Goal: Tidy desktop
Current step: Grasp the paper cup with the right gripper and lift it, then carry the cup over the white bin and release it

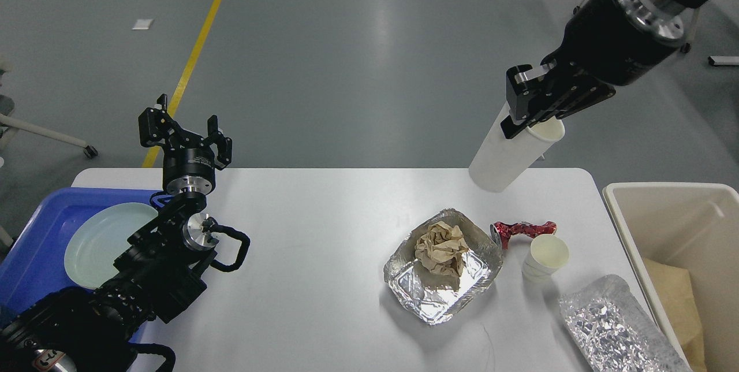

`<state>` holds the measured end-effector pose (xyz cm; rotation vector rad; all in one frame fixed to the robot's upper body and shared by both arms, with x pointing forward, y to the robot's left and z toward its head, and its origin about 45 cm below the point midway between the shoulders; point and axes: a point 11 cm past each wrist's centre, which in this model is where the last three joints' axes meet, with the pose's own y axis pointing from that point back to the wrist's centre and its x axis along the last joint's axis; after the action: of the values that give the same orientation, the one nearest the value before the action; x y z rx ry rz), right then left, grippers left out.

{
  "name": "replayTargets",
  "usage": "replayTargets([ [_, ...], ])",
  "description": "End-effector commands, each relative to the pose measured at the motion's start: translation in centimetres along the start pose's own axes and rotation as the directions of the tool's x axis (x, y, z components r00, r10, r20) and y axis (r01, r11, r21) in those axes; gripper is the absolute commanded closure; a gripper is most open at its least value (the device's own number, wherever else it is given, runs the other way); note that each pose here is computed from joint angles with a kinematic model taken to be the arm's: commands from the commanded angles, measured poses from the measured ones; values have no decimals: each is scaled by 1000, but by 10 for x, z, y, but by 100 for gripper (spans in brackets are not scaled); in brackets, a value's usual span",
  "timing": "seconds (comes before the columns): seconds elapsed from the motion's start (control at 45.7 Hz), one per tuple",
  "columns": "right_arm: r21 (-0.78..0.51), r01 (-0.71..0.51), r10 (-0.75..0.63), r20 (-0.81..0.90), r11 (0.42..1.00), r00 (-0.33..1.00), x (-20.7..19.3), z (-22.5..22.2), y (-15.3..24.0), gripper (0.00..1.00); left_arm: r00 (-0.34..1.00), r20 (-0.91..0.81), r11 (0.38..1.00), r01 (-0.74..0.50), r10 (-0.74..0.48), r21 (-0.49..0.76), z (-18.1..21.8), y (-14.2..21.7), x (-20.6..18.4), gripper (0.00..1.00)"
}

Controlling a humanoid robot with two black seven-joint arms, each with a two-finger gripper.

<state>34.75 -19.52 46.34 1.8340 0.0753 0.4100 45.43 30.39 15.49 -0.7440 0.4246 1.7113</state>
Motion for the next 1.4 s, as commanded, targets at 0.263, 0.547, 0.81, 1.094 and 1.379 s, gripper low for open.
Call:
replayTargets([
  [0.263,18,41,-40,-45,999,998,-33,-26,13,100,1000,0,1000,0,0,0,0,0,0,0],
  [0.547,-328,50,-9,126,943,992,-11,153,-50,100,1000,0,1000,0,0,0,0,0,0,0],
  [0.81,-504,76,59,246,860,967,-25,274,-100,100,1000,0,1000,0,0,0,0,0,0,0],
  [1.094,-637,110,72,252,763,965,-71,347,-152,89,1000,0,1000,0,0,0,0,0,0,0],
  [1.379,-671,79,76,199,737,977,-80,356,-175,0,1000,0,1000,0,0,0,0,0,0,0],
])
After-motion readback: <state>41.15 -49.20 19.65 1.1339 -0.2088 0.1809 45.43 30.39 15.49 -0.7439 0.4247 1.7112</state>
